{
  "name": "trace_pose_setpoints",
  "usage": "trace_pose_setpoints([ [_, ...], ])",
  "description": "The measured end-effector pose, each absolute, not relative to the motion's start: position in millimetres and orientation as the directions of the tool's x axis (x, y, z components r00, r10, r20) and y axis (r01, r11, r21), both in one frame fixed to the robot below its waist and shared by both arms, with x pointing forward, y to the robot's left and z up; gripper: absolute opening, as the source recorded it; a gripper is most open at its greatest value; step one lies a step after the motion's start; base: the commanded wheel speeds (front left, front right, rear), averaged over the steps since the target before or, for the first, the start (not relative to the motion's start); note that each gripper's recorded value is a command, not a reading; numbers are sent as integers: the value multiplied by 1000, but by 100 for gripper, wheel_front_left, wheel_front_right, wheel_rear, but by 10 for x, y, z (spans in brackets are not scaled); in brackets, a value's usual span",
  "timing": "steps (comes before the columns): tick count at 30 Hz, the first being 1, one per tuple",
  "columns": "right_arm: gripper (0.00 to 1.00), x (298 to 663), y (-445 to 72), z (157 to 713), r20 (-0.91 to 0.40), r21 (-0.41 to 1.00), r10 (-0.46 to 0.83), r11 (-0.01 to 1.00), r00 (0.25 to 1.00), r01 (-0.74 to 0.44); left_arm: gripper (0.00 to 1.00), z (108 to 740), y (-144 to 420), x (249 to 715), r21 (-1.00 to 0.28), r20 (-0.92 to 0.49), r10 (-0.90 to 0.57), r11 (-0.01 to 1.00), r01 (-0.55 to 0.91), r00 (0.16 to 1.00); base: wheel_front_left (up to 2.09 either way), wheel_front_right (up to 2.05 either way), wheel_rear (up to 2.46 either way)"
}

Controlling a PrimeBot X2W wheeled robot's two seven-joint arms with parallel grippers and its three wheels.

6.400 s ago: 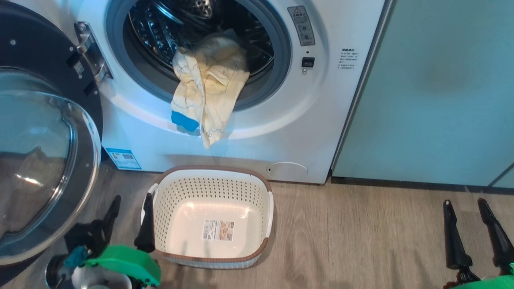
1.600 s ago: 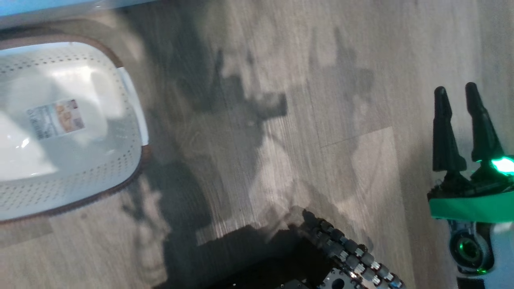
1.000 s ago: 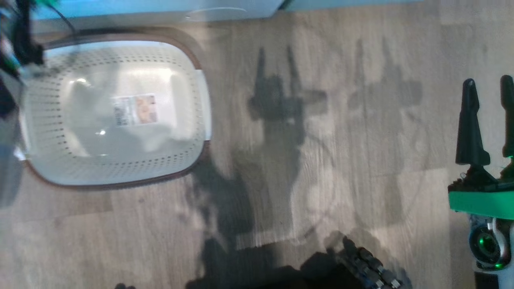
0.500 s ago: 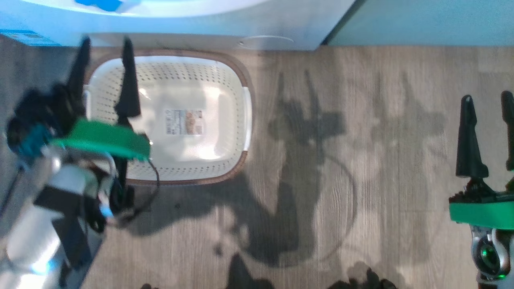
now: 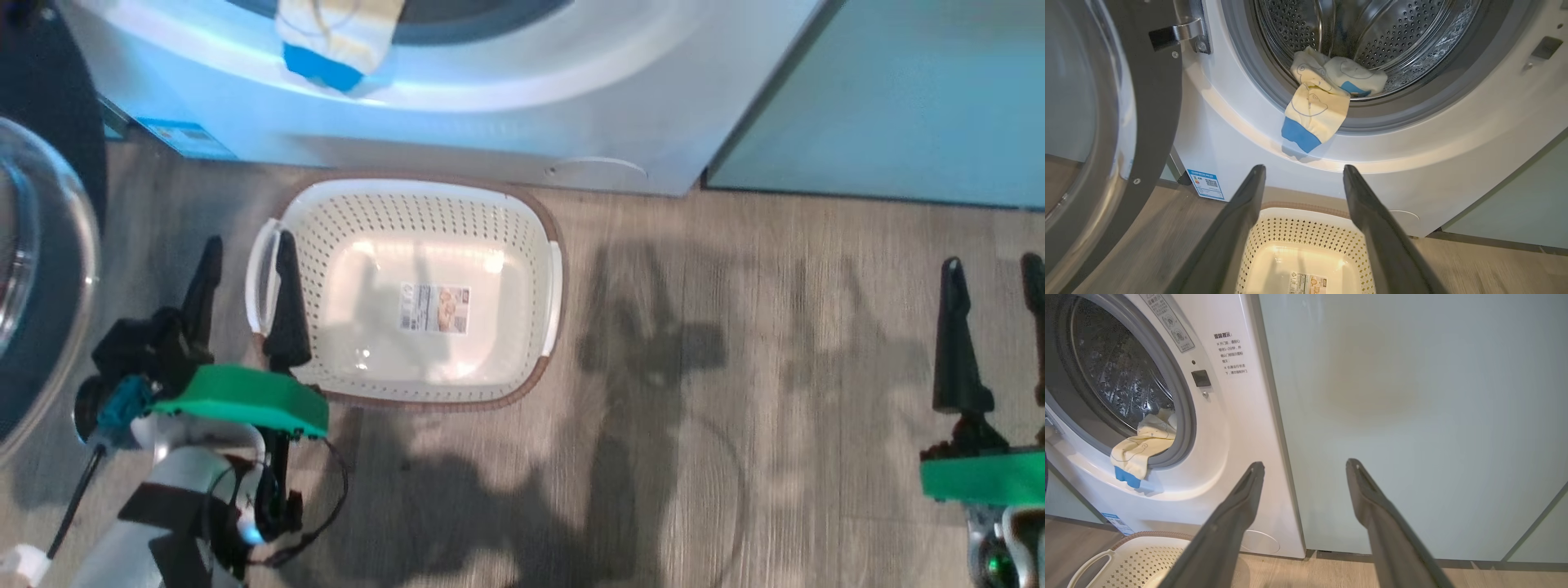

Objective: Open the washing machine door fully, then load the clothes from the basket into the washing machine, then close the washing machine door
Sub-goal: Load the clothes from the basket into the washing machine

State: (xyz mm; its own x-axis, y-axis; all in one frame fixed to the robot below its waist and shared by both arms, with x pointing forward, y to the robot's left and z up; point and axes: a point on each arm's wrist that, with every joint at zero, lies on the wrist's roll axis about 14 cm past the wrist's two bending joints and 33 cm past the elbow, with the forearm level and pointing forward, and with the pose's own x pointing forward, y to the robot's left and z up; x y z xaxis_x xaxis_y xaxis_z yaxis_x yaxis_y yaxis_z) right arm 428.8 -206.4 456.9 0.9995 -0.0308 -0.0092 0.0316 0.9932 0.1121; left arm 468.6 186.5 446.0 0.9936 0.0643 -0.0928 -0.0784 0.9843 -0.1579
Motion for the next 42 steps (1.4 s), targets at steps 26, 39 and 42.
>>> trace_pose_setpoints([
  [26,100,4109,-1992,4710,11,122,-13,992,1000,11,100,4544,1795,4532,-192,-84,32,980,-48,996,0,0,0],
  [39,100,4124,-2110,4447,-61,122,-49,991,997,57,100,4159,1652,5056,-194,-147,-39,981,10,988,0,0,0],
  [42,100,4185,-2140,4390,-69,128,-58,990,996,67,100,4008,1628,5239,-183,-173,-54,983,22,983,0,0,0],
])
